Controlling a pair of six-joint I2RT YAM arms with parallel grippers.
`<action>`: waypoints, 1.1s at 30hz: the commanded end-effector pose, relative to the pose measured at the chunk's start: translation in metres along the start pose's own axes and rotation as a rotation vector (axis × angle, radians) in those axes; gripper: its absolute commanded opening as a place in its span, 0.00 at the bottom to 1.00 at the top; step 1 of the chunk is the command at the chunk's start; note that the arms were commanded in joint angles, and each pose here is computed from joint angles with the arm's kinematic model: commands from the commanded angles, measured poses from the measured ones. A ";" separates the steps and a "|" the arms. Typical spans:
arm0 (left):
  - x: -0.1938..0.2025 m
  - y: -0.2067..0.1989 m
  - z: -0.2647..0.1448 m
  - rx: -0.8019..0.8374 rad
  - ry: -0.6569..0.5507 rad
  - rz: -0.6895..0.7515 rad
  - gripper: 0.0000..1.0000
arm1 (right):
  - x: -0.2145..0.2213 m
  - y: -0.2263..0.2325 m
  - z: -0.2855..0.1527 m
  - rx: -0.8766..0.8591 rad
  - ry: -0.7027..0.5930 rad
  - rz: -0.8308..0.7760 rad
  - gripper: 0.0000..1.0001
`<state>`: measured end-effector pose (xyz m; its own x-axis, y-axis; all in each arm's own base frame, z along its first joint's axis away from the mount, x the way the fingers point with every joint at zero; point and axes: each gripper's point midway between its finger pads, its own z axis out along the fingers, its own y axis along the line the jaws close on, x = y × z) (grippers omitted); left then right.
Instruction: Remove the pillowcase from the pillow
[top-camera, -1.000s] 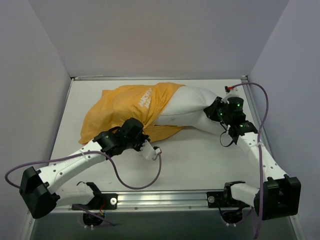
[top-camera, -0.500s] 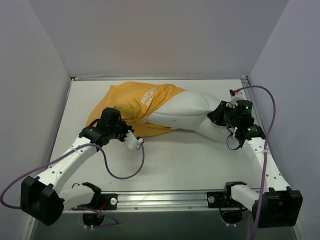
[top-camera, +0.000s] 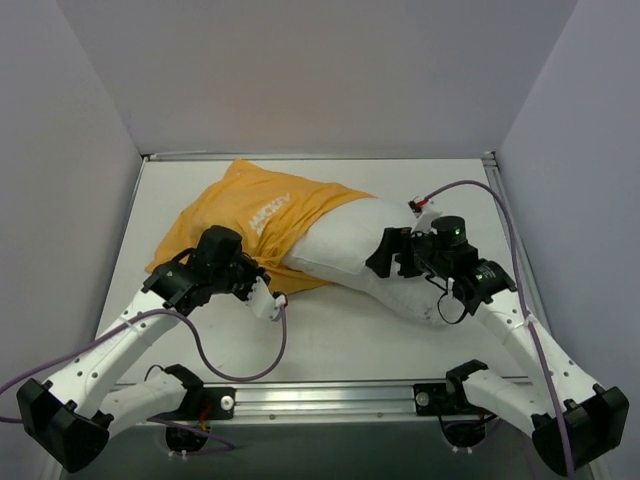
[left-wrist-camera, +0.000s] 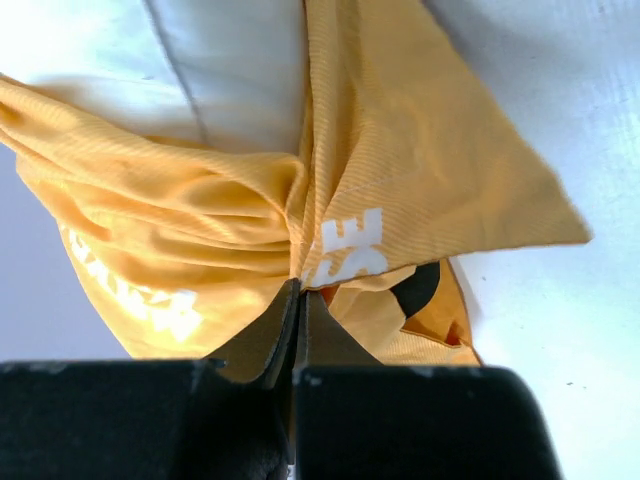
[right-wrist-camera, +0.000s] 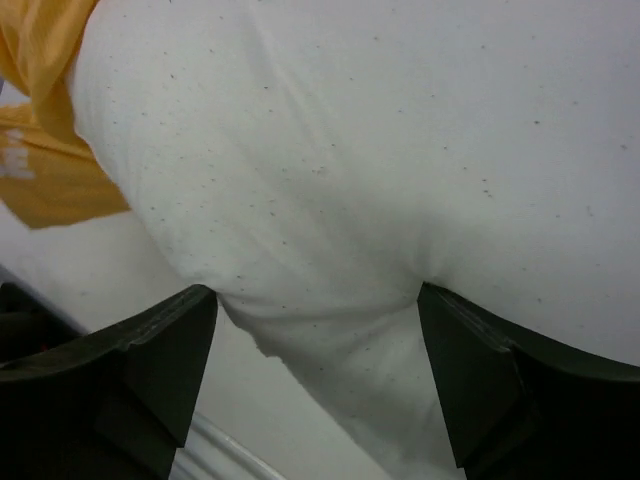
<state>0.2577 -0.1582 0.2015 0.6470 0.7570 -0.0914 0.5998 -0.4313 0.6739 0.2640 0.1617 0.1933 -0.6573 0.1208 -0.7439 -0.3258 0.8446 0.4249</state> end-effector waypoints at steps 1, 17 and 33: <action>-0.006 -0.010 -0.007 0.026 -0.023 -0.003 0.02 | 0.006 0.026 -0.018 -0.051 0.065 -0.045 0.92; -0.021 -0.053 -0.024 0.092 -0.081 -0.100 0.22 | -0.097 -0.033 0.045 0.182 0.016 -0.049 0.95; -0.105 0.121 -0.061 -0.075 -0.423 -1.000 0.94 | 0.126 0.040 0.049 0.061 0.146 0.023 0.75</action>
<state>0.2284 -0.2229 0.3128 0.2261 0.6437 -0.7311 0.8989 0.1513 0.4111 0.2436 0.2339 0.1399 -0.6517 0.0451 -0.7571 -0.3398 0.8751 0.3447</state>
